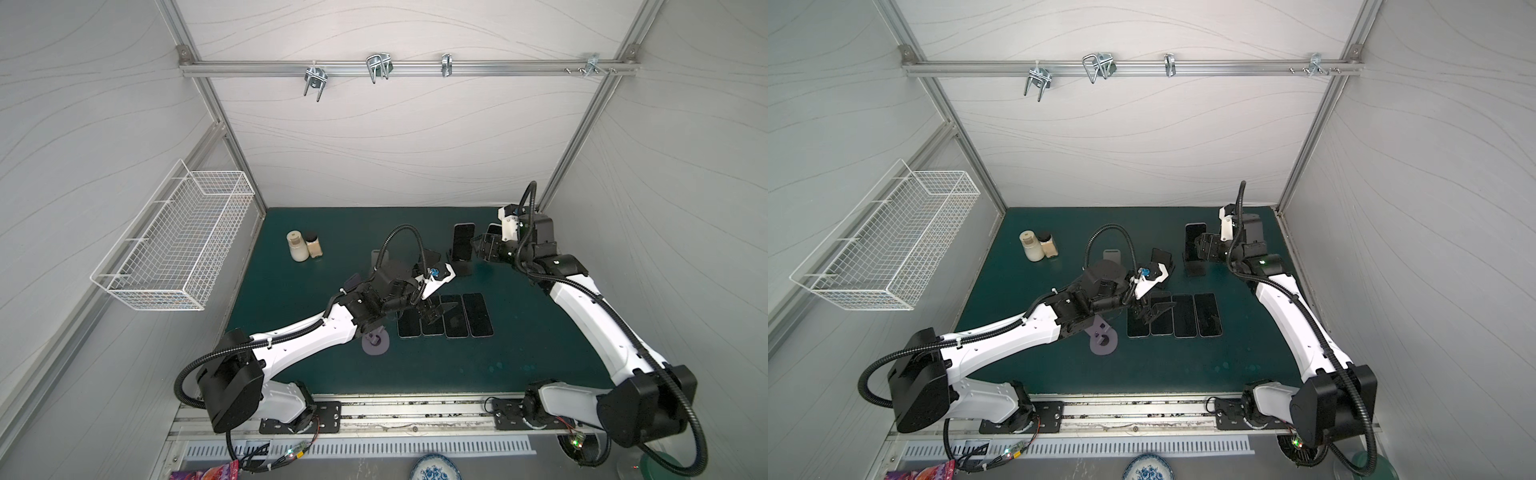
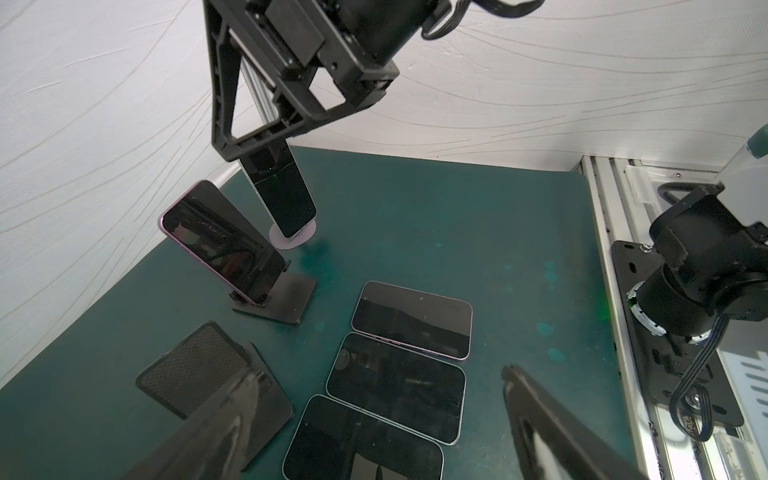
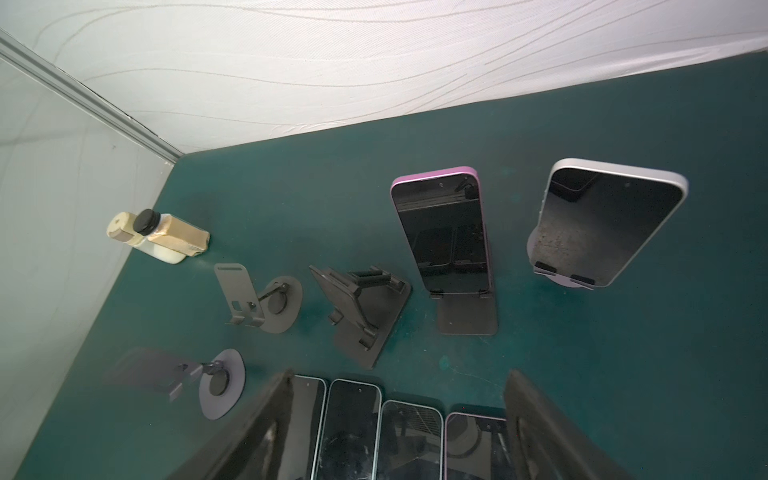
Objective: Remove the phone from the phone stand
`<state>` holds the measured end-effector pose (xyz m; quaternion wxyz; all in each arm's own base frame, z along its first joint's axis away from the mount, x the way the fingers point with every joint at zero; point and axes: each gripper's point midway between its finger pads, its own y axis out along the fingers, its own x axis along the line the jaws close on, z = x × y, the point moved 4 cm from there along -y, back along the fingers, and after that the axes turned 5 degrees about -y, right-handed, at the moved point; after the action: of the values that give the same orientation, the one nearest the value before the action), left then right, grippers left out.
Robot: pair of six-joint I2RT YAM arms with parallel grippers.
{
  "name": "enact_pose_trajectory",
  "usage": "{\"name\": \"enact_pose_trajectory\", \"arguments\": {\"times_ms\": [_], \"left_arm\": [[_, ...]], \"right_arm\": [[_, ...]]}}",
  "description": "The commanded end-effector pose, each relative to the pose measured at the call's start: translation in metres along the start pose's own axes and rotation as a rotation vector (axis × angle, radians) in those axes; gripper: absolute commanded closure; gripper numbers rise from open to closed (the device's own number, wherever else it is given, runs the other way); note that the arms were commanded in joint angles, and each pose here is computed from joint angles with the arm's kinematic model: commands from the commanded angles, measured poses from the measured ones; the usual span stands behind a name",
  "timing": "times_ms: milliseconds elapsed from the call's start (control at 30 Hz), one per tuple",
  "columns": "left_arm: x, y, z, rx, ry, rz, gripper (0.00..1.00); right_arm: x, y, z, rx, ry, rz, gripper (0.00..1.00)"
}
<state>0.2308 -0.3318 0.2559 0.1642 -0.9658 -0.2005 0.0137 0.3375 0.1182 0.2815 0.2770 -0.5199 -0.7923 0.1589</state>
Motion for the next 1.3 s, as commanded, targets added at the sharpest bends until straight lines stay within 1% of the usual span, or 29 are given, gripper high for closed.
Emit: {"name": "enact_pose_trajectory", "arguments": {"times_ms": [0,200,500,600,767,933,1067,1133,1267], "left_arm": [[0.008,-0.002,-0.013,-0.068,0.007,-0.058,0.07],[0.022,-0.001,-0.011,-0.054,-0.017,-0.155,0.07],[0.019,0.002,-0.009,-0.051,-0.048,-0.138,0.07],[0.020,0.001,-0.012,-0.063,-0.051,-0.137,0.07],[0.019,0.001,-0.013,-0.077,-0.089,-0.127,0.07],[0.019,0.000,-0.015,-0.100,-0.126,-0.130,0.07],[0.022,0.002,-0.014,-0.108,-0.180,-0.134,0.07],[0.022,0.003,-0.014,-0.111,-0.199,-0.130,0.07],[0.024,0.003,-0.011,-0.104,-0.204,-0.142,0.07]], "right_arm": [[0.003,0.007,0.000,-0.025,0.004,-0.046,0.22],[-0.002,0.012,0.002,-0.076,-0.011,-0.026,0.23],[-0.010,0.025,0.006,-0.121,-0.018,0.004,0.22],[-0.014,0.028,0.008,-0.106,-0.021,0.024,0.22],[-0.011,0.032,0.014,-0.071,-0.015,0.015,0.21],[-0.009,0.042,0.014,-0.067,-0.080,0.015,0.19],[-0.011,0.055,0.010,-0.077,-0.147,0.022,0.18],[-0.013,0.063,0.010,-0.060,-0.165,0.026,0.18],[-0.014,0.074,0.006,-0.020,-0.185,0.029,0.16]]}}
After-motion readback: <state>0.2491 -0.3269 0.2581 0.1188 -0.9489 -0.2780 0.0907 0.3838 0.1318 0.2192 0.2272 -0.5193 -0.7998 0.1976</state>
